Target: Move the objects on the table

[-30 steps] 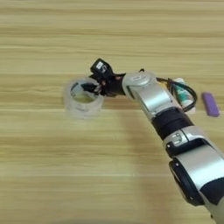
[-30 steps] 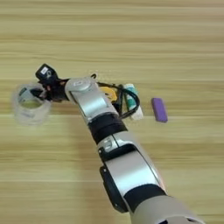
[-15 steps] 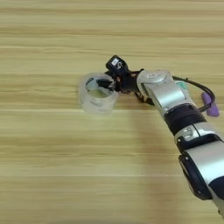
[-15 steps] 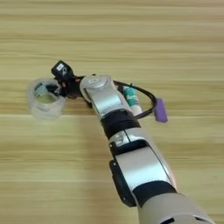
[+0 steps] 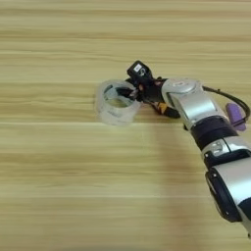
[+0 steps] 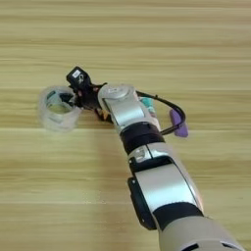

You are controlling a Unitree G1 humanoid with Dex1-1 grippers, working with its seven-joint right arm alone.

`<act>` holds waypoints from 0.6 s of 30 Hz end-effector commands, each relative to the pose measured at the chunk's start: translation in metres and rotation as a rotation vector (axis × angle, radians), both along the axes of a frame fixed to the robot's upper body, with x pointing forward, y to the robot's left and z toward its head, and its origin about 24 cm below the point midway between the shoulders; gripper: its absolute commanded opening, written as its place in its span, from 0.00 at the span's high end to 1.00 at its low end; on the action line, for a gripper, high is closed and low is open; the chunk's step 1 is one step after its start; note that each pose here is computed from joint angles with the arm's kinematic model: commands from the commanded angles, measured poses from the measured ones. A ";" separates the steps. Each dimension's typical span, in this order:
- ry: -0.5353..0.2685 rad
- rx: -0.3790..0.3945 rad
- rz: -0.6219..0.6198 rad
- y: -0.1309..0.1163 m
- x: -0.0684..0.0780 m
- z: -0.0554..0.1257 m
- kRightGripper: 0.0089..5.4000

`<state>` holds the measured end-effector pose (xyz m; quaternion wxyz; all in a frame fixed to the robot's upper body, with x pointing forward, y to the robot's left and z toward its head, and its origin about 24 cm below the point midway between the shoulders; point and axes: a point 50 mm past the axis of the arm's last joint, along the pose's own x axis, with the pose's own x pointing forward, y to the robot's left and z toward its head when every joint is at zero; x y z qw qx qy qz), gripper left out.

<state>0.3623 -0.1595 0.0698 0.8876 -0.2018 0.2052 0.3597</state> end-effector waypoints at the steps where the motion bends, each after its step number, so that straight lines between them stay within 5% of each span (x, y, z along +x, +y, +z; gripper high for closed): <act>1: -0.104 -0.047 -0.026 -0.008 0.011 0.026 0.71; 18: -0.187 0.003 0.009 0.004 0.011 0.052 0.40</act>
